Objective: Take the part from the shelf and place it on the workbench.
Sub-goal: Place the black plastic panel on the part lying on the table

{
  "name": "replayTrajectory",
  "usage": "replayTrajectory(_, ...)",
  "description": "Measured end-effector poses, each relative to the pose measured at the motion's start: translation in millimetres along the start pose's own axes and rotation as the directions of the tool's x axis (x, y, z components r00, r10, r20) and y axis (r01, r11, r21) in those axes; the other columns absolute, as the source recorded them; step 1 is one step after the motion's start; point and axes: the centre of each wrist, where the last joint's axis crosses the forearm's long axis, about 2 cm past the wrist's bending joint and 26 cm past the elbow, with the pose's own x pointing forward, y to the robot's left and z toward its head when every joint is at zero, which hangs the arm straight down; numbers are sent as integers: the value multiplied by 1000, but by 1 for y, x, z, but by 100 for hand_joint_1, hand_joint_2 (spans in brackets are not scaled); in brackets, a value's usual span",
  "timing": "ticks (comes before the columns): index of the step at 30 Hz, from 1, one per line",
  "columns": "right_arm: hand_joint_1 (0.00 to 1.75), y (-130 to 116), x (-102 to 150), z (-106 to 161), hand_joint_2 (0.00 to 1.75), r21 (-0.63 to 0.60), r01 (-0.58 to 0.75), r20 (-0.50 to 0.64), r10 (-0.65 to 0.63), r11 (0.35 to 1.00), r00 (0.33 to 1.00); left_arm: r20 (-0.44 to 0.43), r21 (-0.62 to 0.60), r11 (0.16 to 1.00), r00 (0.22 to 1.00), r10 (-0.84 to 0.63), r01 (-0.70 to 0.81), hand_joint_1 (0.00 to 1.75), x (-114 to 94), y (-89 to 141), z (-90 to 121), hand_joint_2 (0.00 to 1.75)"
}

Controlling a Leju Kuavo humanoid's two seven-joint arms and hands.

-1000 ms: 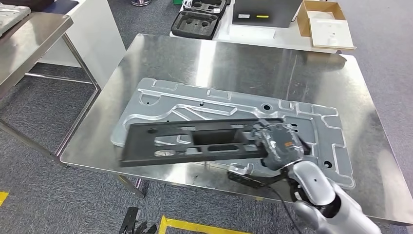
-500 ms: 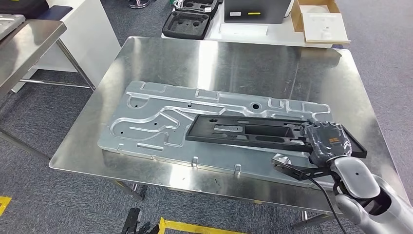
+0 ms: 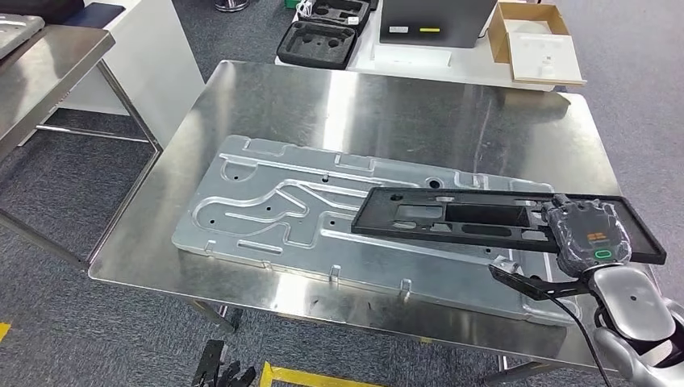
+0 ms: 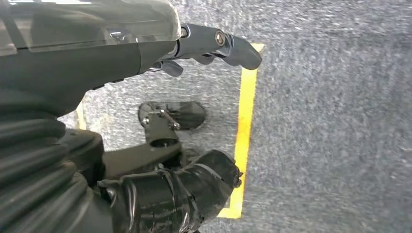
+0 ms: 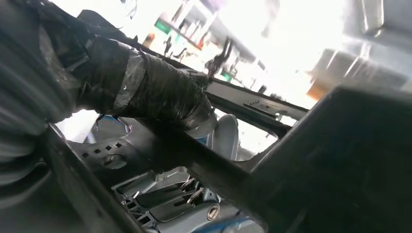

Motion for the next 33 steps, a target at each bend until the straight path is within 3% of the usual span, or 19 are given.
replayTrajectory(2, 0, 2, 0, 2, 0, -12, -11, 13, 11, 1000, 1000, 2, -3, 1000, 1000, 1, -1, 0, 0, -1, 0, 175)
replayTrajectory(4, 0, 2, 0, 2, 0, -20, -18, 20, 18, 1000, 1000, 2, -9, 1000, 1000, 1, -1, 0, -1, -1, 0, 175)
replayTrajectory(8, 0, 1, -1, 1, 0, -32, -18, 23, 19, 999, 1000, 6, -7, 1000, 1000, 0, 0, 0, 1, 0, -1, 0)
replayTrajectory(28, 0, -2, -5, -1, 0, -48, -7, 9, 8, 999, 1000, -11, 13, 1000, 1000, -3, 3, 0, 0, 2, 0, 0)
replayTrajectory(33, 0, -2, -2, 0, 0, -74, 57, 32, -55, 996, 998, -10, 9, 1000, 1000, -2, 2, 0, 0, 1, 0, 0)
